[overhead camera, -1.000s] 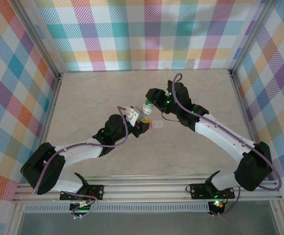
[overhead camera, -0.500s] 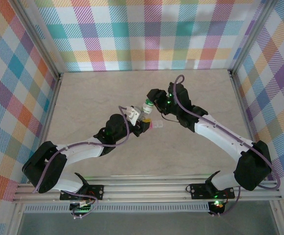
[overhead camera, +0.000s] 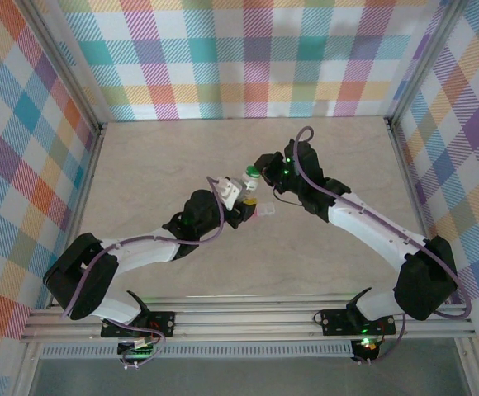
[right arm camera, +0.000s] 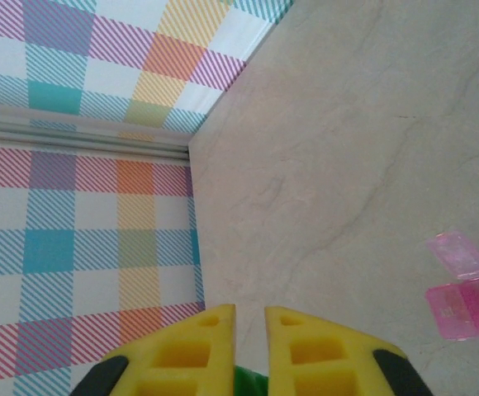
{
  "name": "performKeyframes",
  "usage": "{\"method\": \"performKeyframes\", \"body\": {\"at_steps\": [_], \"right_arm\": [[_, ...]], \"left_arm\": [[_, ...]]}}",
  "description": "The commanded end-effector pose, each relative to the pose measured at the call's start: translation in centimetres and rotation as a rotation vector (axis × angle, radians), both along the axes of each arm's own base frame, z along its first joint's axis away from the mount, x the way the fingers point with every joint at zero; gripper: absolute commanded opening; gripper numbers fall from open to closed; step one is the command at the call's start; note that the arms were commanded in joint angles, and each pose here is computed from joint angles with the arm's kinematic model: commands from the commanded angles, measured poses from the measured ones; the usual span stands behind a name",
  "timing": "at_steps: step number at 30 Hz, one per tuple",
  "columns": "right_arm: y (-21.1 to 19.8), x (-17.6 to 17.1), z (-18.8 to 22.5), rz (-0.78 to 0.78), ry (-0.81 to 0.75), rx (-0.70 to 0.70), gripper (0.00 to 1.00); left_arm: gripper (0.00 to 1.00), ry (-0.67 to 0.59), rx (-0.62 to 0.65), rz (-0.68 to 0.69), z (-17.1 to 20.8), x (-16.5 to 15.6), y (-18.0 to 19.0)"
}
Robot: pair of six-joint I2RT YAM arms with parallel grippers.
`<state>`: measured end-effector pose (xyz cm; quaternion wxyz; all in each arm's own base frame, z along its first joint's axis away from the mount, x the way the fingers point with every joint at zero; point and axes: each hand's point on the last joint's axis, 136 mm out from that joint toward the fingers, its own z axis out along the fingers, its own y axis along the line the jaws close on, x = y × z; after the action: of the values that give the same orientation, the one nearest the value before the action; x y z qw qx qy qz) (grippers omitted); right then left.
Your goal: Sort the pills into containers
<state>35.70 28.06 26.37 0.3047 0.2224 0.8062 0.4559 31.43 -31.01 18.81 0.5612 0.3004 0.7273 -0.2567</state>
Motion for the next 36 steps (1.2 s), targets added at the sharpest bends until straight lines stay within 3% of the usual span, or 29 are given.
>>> {"method": "performKeyframes", "body": {"at_steps": [1,2,16,17,20,24,29,33,36], "right_arm": [[1.5,-1.2,0.7,0.073,-0.05,0.017,0.04],[1.4,-1.2,0.8,0.071,-0.062,0.009,0.0],[0.4,-1.4,4.2,0.062,-0.193,-0.018,0.0],[0.5,-1.5,4.6,0.077,-0.205,-0.031,0.02],[0.5,-1.7,4.7,0.123,-0.232,-0.119,0.25],[0.5,-2.6,3.7,0.217,-0.263,-0.241,0.43],[0.9,-3.5,2.9,0.274,-0.254,-0.243,0.5],[2.9,-4.8,5.1,0.399,-0.365,-0.158,0.5],[2.9,-5.4,6.9,0.407,-0.443,-0.111,0.47]], "left_arm": [[0.0,-0.069,-0.016,-0.172,2.4,-2.7,-3.4],[0.0,-0.068,-0.014,-0.176,2.3,-2.7,-3.4],[0.0,0.01,0.052,-0.183,-0.6,-2.8,-3.7],[0.0,0.007,0.048,-0.173,-0.5,-2.7,-3.5],[0.0,-0.014,0.032,-0.149,0.1,-2.5,-3.2],[0.0,-0.044,-0.006,-0.128,1.5,-2.4,-2.6],[0.0,-0.061,-0.031,-0.129,2.6,-2.6,-2.4],[0.0,-0.057,-0.019,-0.127,2.1,-2.5,-2.4],[0.0,-0.043,-0.01,-0.122,1.7,-2.3,-2.3]]}}
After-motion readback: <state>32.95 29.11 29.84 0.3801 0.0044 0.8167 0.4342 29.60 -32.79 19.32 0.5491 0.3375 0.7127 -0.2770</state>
